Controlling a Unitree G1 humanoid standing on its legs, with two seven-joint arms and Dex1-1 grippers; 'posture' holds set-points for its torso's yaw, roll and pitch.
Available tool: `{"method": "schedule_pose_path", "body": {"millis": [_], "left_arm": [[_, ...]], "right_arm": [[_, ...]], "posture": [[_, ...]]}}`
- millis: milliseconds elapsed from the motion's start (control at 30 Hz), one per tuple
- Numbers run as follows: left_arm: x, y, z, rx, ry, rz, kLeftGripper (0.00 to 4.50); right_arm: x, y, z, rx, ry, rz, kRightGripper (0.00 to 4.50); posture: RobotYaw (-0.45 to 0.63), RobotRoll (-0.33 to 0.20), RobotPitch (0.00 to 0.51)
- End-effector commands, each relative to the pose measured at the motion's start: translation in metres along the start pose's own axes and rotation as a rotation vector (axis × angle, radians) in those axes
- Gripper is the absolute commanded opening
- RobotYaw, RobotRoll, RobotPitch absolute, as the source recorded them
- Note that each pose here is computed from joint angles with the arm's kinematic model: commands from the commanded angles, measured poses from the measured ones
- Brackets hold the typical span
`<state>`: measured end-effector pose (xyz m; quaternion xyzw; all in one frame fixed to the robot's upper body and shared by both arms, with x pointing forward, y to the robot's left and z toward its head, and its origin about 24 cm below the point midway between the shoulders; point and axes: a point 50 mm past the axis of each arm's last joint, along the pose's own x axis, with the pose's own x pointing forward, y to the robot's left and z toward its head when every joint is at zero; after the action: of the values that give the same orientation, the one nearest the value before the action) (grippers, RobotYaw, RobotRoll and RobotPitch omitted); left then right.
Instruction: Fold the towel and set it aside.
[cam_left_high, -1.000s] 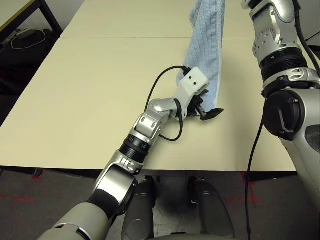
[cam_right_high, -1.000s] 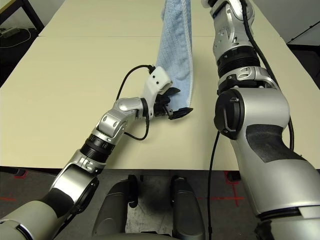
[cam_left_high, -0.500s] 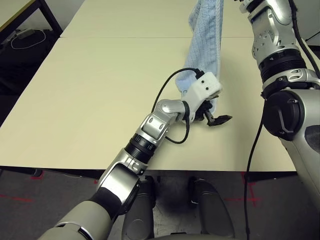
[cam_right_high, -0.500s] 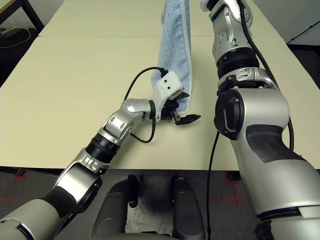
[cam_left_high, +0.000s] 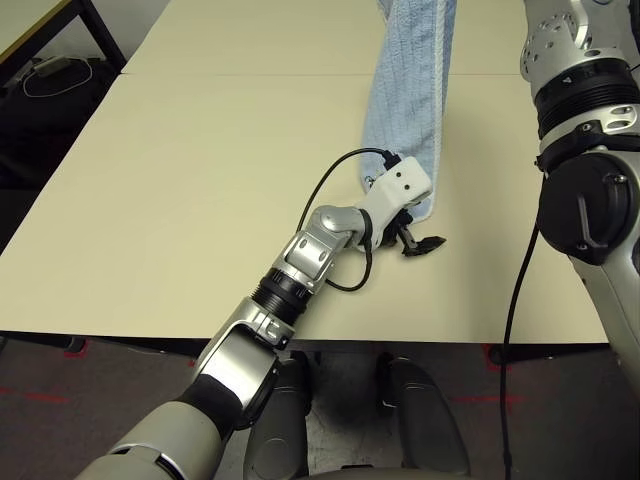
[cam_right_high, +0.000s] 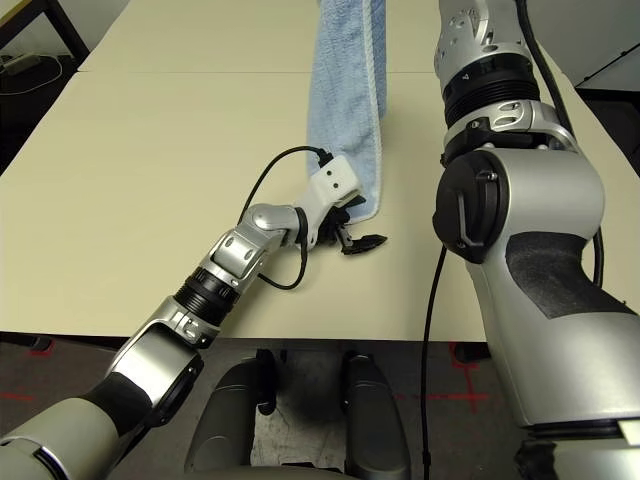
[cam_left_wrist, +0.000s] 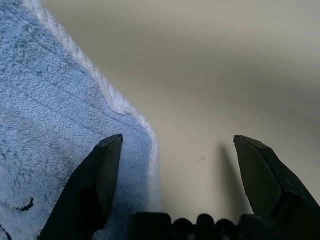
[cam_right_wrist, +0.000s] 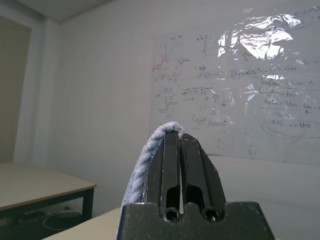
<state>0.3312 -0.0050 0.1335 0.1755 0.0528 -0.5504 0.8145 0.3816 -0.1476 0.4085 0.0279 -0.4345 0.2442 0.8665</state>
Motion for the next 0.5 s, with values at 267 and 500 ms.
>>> {"method": "schedule_pose_path", "body": {"millis": [267, 500], "left_arm": [[-0.0002, 0.0031, -0.0123, -0.028, 0.070, 0.038, 3.95], [-0.0009, 0.0090, -0.0142, -0.057, 0.084, 0.074, 1.28]], "right_arm": [[0.0021, -0.0011, 0.0116, -0.002, -0.052, 0.009, 0.00], [0.0007, -0.0014, 0.0100, -0.002, -0.046, 0.009, 0.00]], "posture": [[0.01, 0.000, 0.206], [0.01, 0.000, 0.206]]}}
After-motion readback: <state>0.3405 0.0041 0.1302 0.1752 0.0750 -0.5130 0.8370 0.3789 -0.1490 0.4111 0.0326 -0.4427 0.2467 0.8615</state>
